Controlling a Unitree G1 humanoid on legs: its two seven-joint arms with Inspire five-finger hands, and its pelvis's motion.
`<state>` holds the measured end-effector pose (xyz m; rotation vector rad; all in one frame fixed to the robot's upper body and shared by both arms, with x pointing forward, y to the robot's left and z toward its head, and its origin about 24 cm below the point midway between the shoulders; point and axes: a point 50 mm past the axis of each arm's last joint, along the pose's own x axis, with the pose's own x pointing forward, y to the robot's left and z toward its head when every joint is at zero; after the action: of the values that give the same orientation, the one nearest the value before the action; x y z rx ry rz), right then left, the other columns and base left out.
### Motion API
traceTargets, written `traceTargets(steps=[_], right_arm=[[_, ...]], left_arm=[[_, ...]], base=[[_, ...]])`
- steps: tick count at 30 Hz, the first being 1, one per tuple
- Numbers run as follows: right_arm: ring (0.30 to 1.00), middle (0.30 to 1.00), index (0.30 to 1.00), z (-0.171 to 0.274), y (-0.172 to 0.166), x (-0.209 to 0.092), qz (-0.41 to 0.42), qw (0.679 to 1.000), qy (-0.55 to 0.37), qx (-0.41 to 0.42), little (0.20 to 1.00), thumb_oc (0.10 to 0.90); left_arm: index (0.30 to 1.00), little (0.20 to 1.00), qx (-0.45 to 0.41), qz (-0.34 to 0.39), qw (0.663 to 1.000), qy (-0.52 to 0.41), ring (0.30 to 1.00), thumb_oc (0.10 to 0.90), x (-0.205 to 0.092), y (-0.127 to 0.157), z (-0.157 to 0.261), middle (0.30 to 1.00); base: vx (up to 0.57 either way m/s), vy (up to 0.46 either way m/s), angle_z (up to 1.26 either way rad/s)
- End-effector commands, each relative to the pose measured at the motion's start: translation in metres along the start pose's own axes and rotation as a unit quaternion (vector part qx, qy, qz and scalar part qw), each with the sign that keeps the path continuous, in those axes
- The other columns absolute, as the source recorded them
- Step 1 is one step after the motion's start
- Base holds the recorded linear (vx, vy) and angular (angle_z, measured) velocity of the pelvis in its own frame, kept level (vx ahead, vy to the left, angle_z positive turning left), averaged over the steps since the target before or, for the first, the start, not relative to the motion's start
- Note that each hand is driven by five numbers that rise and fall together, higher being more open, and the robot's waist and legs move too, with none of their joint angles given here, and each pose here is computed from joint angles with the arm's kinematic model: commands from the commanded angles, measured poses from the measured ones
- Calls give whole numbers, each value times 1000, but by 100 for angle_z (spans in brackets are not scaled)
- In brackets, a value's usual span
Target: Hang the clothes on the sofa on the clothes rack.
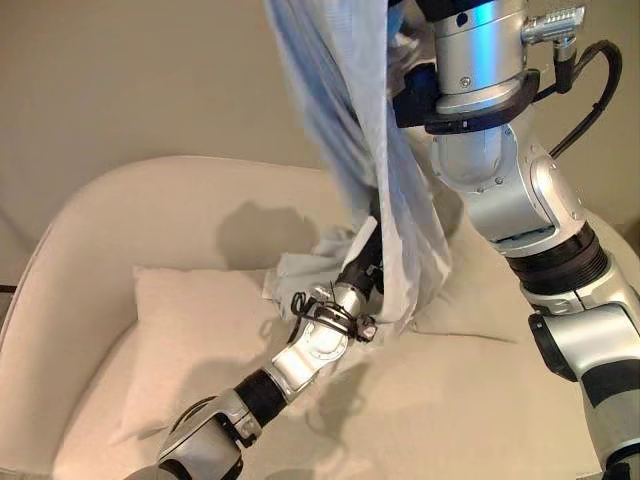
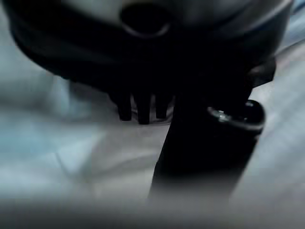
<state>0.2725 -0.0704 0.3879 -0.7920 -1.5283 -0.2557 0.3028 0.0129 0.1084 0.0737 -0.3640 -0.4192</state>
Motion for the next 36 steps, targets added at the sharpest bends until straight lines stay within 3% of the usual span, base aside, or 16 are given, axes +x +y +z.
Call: traceTargets(steps=[1,7,15,23,24,25,26,28,32,36], right_arm=[[300,300,300,3,-41,44,-121,992,-13,18,300,400],[300,300,300,16,-53,44,-138,988,-42,54,300,400],[300,300,300,-18,-89,6,-120,992,-20,-22,300,400],[300,300,300,-41,-110,-24,-53,994,11,-99,300,400],[300,300,300,-45,-116,-36,-16,992,18,-123,300,400],[300,300,300,-45,-116,-37,-16,992,20,-123,300,400],[300,300,300,-44,-124,-51,33,988,11,-153,300,400],[300,300,300,-44,-128,-59,47,985,12,-167,300,400],[300,300,300,-33,-137,-88,107,967,-7,-231,300,400],[300,300,300,-30,-141,-99,118,949,-16,-291,300,400]], left_arm=[[300,300,-16,1,1000,-14,300,400,5,-11,2,300],[300,300,50,80,995,30,300,400,23,8,-11,300],[300,300,-1,204,979,-14,300,400,13,58,7,300],[300,300,21,306,949,-64,300,400,-31,117,25,300],[300,300,44,333,938,-82,300,400,-51,135,33,300],[300,300,45,332,939,-80,300,400,-52,134,32,300],[300,300,92,360,922,-107,300,400,-77,153,46,300],[300,300,117,364,917,-113,300,400,-85,156,51,300],[300,300,230,410,872,-134,300,400,-129,180,73,300],[300,300,296,465,817,-167,300,400,-146,200,95,300]], base=[[-10,18,-7],[-26,13,2],[-12,-35,11],[-74,-89,17],[-72,-82,28],[-197,-198,31],[-121,-125,28],[-126,-110,34],[-132,-62,43],[-309,54,50]])
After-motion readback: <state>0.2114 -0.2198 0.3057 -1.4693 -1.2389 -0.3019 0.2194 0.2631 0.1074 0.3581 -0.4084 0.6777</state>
